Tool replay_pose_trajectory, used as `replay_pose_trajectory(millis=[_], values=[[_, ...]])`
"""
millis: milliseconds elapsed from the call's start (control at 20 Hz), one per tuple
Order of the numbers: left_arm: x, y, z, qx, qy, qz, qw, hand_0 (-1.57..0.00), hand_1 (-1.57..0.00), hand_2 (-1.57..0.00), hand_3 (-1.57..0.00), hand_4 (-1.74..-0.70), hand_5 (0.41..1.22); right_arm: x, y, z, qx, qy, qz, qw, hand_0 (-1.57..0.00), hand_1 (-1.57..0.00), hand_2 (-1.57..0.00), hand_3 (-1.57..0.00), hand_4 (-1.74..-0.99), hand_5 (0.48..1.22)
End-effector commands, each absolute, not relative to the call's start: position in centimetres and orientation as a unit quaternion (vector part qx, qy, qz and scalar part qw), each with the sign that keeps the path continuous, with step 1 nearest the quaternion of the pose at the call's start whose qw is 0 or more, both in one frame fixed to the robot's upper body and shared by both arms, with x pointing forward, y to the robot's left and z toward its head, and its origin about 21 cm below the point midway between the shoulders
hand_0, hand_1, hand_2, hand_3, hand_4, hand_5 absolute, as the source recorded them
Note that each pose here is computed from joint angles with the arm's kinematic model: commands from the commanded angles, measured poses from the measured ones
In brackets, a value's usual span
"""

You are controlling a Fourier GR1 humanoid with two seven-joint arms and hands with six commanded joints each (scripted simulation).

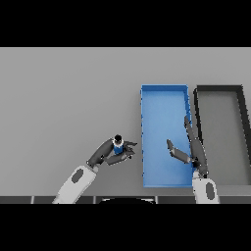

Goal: Pick up the blue pipe and place it into the blue bin.

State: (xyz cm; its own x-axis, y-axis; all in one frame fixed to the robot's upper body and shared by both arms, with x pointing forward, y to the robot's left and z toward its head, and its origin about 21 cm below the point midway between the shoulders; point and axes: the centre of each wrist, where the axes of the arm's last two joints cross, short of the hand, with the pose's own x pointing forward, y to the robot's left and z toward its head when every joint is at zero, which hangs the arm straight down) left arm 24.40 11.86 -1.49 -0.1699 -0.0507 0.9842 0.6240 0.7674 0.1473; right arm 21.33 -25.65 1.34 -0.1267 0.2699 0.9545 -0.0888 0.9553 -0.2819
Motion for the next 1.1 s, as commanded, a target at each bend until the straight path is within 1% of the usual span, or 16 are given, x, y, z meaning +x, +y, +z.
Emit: replay_pose_trajectory(millis=[0, 50, 100, 150, 250, 300, 400, 450, 550, 600, 750, 800, 850, 900, 950, 1050], values=[[24.5, 11.8, -0.8, -0.209, -0.721, -0.272, 0.602, -1.50, -1.51, -1.52, -1.52, -1.47, 1.200, 21.7, -25.9, 1.5, -0.066, -0.737, 0.136, 0.659, 0.00, 0.00, 0.00, 0.00, -1.229, 0.633], [24.7, 11.6, -0.1, -0.211, -0.728, -0.271, 0.593, -1.52, -1.53, -1.53, -1.53, -1.47, 1.204, 21.9, -26.2, 1.6, -0.073, -0.735, 0.138, 0.659, 0.00, 0.00, 0.00, 0.00, -1.226, 0.636], [25.0, 11.1, 0.7, -0.214, -0.730, -0.275, 0.588, -1.53, -1.53, -1.54, -1.54, -1.47, 1.207, 22.0, -25.9, 1.6, -0.075, -0.734, 0.142, 0.660, 0.00, 0.00, 0.00, 0.00, -1.220, 0.638], [24.6, 11.1, 1.2, -0.226, -0.735, -0.272, 0.579, -1.54, -1.54, -1.55, -1.55, -1.47, 1.210, 21.9, -25.8, 1.6, -0.074, -0.735, 0.146, 0.659, 0.00, 0.00, 0.00, 0.00, -1.213, 0.639], [25.1, 10.9, 2.8, -0.231, -0.738, -0.283, 0.567, -1.55, -1.55, -1.56, -1.55, -1.47, 1.214, 21.8, -25.6, 1.4, -0.076, -0.735, 0.152, 0.656, 0.00, 0.00, 0.00, 0.00, -1.194, 0.642], [25.4, 10.7, 3.3, -0.236, -0.741, -0.286, 0.561, -1.55, -1.56, -1.56, -1.56, -1.47, 1.215, 21.7, -26.0, 1.5, -0.079, -0.736, 0.151, 0.655, 0.00, 0.00, 0.00, 0.00, -1.184, 0.643], [25.4, 10.3, 4.4, -0.242, -0.741, -0.296, 0.551, -1.56, -1.56, -1.56, -1.56, -1.47, 1.217, 21.5, -26.1, 1.6, -0.082, -0.734, 0.153, 0.657, 0.00, 0.00, 0.00, 0.00, -1.170, 0.644], [25.5, 9.9, 4.7, -0.242, -0.738, -0.301, 0.553, -1.56, -1.56, -1.56, -1.56, -1.47, 1.218, 21.5, -26.0, 1.6, -0.084, -0.736, 0.153, 0.655, 0.00, 0.00, 0.00, 0.00, -1.161, 0.644], [25.1, 9.6, 5.0, -0.241, -0.736, -0.306, 0.554, -1.57, -1.57, -1.57, -1.57, -1.47, 1.219, 21.7, -26.4, 1.5, -0.086, -0.735, 0.149, 0.655, 0.00, 0.00, 0.00, 0.00, -1.155, 0.642], [25.0, 9.5, 5.0, -0.239, -0.735, -0.307, 0.555, -1.57, -1.57, -1.57, -1.57, -1.47, 1.220, 21.5, -26.1, 1.2, -0.085, -0.735, 0.151, 0.655, 0.00, 0.00, 0.00, 0.00, -1.151, 0.643], [25.3, 9.3, 4.9, -0.239, -0.730, -0.310, 0.561, -1.57, -1.57, -1.57, -1.57, -1.47, 1.220, 19.4, -25.3, 0.7, -0.110, -0.741, 0.129, 0.649, 0.00, 0.00, 0.00, 0.00, -1.139, 0.643], [25.3, 9.8, 4.7, -0.240, -0.733, -0.308, 0.558, -1.57, -1.57, -1.57, -1.57, -1.47, 1.220, 18.4, -25.0, 0.6, -0.123, -0.741, 0.117, 0.649, 0.00, 0.00, 0.00, 0.00, -1.138, 0.643], [25.4, 9.4, 5.0, -0.238, -0.733, -0.311, 0.556, -1.57, -1.57, -1.57, -1.57, -1.47, 1.220, 17.5, -24.7, 0.6, -0.137, -0.740, 0.105, 0.650, 0.00, 0.00, 0.00, 0.00, -1.166, 0.643], [25.2, 9.7, 4.8, -0.238, -0.734, -0.311, 0.555, -1.57, -1.57, -1.57, -1.57, -1.47, 1.220, 16.5, -24.2, 0.6, -0.152, -0.738, 0.092, 0.650, 0.00, 0.00, 0.00, 0.00, -1.188, 0.643], [25.2, 9.7, 4.6, -0.236, -0.730, -0.314, 0.559, -1.57, -1.57, -1.57, -1.57, -1.47, 1.220, 15.8, -24.2, 0.8, -0.163, -0.737, 0.085, 0.651, 0.00, 0.00, 0.00, 0.00, -1.191, 0.642], [25.3, 9.8, 4.5, -0.240, -0.729, -0.316, 0.557, -1.57, -1.57, -1.57, -1.57, -1.47, 1.220, 15.3, -23.9, 1.6, -0.165, -0.747, 0.075, 0.640, 0.00, 0.00, -0.02, 0.00, -1.187, 0.642]])
